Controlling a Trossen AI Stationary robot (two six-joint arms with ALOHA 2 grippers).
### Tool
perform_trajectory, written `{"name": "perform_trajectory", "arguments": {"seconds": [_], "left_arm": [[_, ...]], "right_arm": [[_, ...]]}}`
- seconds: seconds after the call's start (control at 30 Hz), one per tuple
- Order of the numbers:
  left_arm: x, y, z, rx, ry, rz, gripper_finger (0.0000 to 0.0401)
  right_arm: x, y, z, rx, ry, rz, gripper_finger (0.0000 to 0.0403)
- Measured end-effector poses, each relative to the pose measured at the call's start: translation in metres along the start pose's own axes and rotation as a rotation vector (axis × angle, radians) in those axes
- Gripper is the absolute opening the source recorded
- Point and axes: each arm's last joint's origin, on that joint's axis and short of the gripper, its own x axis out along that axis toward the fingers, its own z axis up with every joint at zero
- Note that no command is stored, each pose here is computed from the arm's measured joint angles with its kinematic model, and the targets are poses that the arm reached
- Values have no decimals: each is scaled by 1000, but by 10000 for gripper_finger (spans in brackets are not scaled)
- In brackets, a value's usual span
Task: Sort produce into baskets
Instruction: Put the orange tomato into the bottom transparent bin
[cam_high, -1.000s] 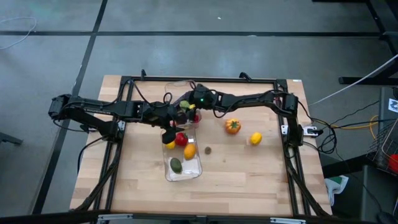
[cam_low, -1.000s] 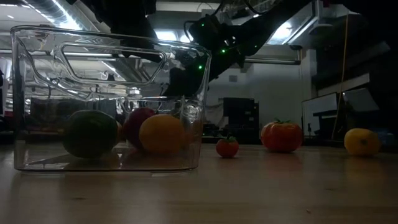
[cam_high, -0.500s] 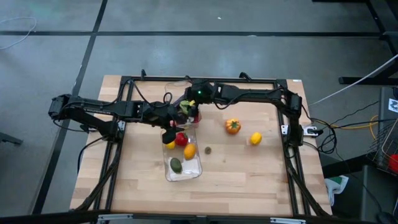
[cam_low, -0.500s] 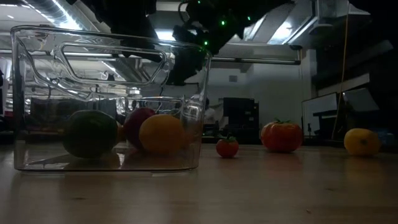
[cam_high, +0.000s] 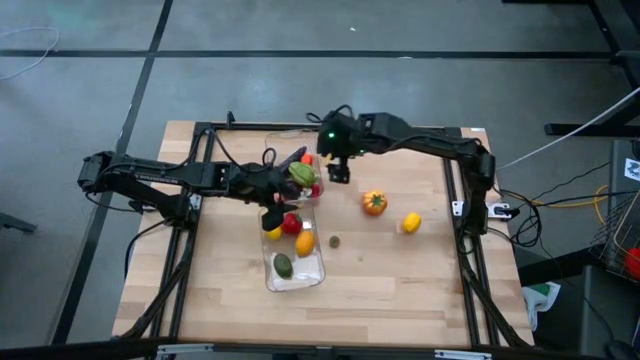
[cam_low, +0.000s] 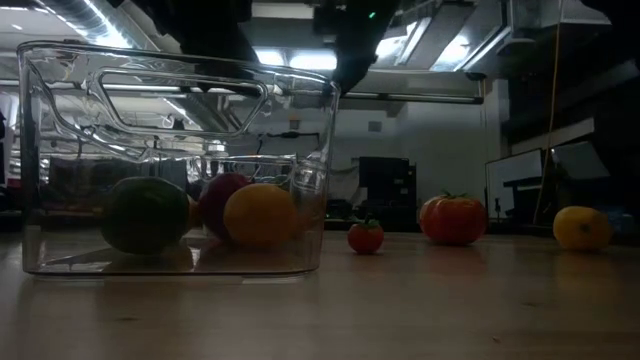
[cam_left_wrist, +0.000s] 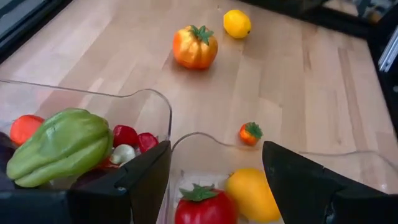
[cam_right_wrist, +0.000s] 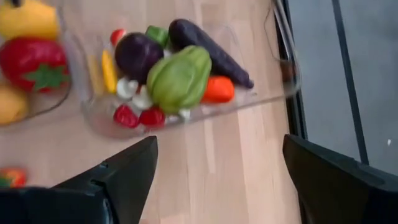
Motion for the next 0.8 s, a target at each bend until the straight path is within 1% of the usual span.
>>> {"name": "perform_trajectory", "arguments": {"seconds": [0.07,0.27,0.43,0.53,0.63,0.8], "left_arm": [[0,-1,2,-18,-21,-6,250],[1,-5,15,-31,-156,-47,250],[4,-6,19,-26,-195,-57,250],[4,-6,19,-9,-196,-56,250],[4,-6,19,4,-197,-55,250],[4,-6,19,25,-195,-52,250]], "right_arm": [[-15,-1,-4,-1,8,3,344],[-51,-3,-17,25,24,10,344],[-74,1,-30,71,49,63,344],[-78,10,-42,95,63,93,344],[-76,28,-54,113,62,115,344],[-55,70,-72,107,38,165,344]]}}
